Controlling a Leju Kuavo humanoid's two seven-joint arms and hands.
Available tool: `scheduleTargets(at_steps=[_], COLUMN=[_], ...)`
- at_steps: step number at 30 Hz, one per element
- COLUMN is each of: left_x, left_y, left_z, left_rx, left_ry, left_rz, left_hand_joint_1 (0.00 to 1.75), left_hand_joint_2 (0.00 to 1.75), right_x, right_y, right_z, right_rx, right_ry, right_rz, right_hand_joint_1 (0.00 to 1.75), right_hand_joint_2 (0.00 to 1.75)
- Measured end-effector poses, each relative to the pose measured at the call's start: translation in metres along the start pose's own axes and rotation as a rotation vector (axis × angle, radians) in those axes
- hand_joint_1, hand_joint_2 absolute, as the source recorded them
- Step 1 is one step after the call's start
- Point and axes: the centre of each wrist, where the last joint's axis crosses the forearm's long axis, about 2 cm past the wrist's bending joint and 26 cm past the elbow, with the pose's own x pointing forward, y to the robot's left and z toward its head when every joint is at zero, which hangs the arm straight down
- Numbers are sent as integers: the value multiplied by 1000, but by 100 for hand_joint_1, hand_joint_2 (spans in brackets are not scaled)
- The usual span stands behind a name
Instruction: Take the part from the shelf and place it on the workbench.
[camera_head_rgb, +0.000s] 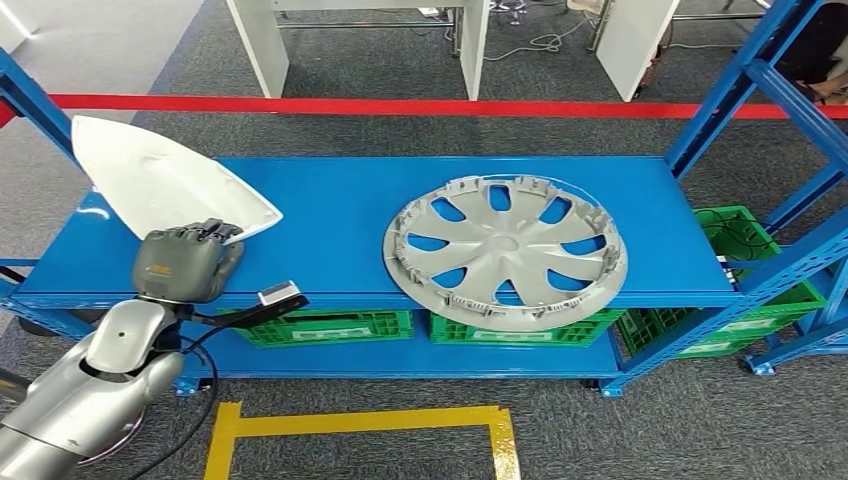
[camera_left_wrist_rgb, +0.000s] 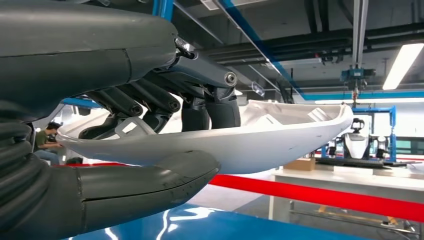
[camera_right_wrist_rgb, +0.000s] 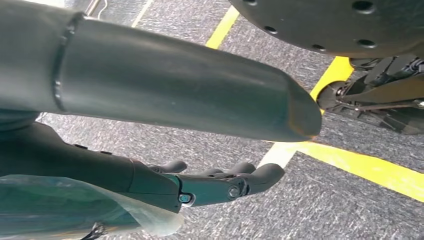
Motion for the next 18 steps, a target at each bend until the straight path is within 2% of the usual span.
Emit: scheduleTargets(at_steps=[18], left_x=[-3], left_y=[7], left_z=[-3], left_rx=[14], left_ry=[28], left_rz=[62], left_hand_joint_1=[175], left_hand_joint_2=[175], right_x=[4], right_y=[1], right_z=[-3], right_rx=[-8], right_ry=[-3], right_rz=[4], right_hand_joint_1=[0], right_hand_joint_2=[0])
